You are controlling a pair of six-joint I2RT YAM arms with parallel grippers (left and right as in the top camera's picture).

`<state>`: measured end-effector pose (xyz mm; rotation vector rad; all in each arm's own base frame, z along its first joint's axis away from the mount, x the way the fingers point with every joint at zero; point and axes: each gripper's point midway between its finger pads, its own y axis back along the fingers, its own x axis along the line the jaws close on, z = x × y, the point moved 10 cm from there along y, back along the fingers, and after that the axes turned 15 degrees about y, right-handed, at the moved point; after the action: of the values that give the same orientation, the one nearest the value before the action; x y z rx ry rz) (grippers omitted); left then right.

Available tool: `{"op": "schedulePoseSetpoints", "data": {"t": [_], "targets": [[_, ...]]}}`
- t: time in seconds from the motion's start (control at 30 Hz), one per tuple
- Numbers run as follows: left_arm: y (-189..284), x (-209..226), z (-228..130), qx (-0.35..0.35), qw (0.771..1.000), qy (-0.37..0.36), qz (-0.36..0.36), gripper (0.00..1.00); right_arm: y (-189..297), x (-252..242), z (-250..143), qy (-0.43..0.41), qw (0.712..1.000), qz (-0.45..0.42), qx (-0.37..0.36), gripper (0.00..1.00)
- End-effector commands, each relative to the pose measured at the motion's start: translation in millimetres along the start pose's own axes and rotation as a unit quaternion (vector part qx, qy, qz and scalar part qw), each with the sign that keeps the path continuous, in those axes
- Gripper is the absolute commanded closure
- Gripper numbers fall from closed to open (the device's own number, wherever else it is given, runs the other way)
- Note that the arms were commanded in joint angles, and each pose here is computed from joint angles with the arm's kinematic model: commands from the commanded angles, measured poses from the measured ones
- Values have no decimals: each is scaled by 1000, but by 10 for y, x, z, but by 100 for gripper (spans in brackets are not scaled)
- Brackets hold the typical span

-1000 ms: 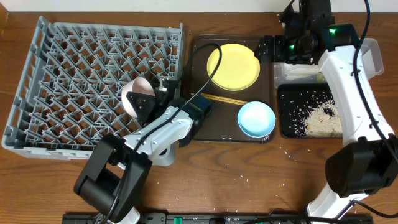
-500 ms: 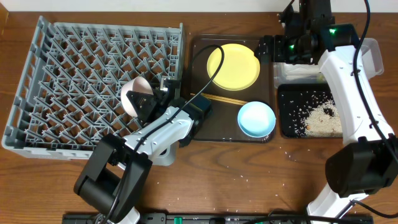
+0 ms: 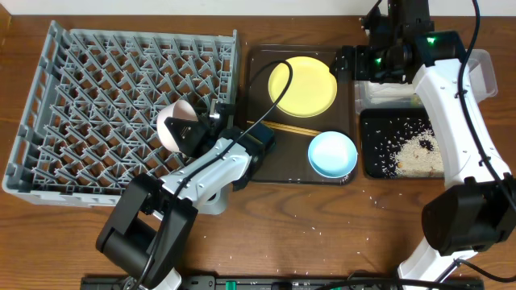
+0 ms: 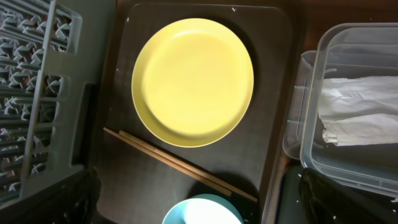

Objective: Sort waste into correct bins and load items into the dishwasher
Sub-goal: 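Lift the pink bowl with left gripper and place it upright in the rack, then reach left gripper to the light-blue bowl on the brown tray and grasp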

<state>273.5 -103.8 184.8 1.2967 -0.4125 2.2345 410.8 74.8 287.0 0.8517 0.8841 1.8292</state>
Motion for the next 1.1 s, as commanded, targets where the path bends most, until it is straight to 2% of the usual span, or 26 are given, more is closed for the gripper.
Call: {"op": "schedulePoseSetpoints", "data": {"t": [0.0, 0.37, 0.6, 0.73, 0.93, 1.07], "targets": [[-12, 13, -1, -15, 999, -32, 20, 93, 49, 66, 14, 13, 1000, 1, -7, 1], [-7, 14, -2, -15, 996, -86, 20, 93, 48, 66, 14, 13, 1000, 1, -7, 1], [-10, 12, -1, -14, 996, -87, 20, 93, 48, 66, 14, 13, 1000, 1, -7, 1], [-10, -26, 1, -3, 998, -68, 6, 93, 48, 66, 14, 13, 1000, 1, -7, 1], [-1, -156, -32, 47, 996, -31, -62, 93, 48, 66, 13, 13, 1000, 1, -7, 1], [4, -192, -17, 54, 996, -12, -75, 93, 49, 65, 14, 13, 1000, 1, -7, 1]]}}
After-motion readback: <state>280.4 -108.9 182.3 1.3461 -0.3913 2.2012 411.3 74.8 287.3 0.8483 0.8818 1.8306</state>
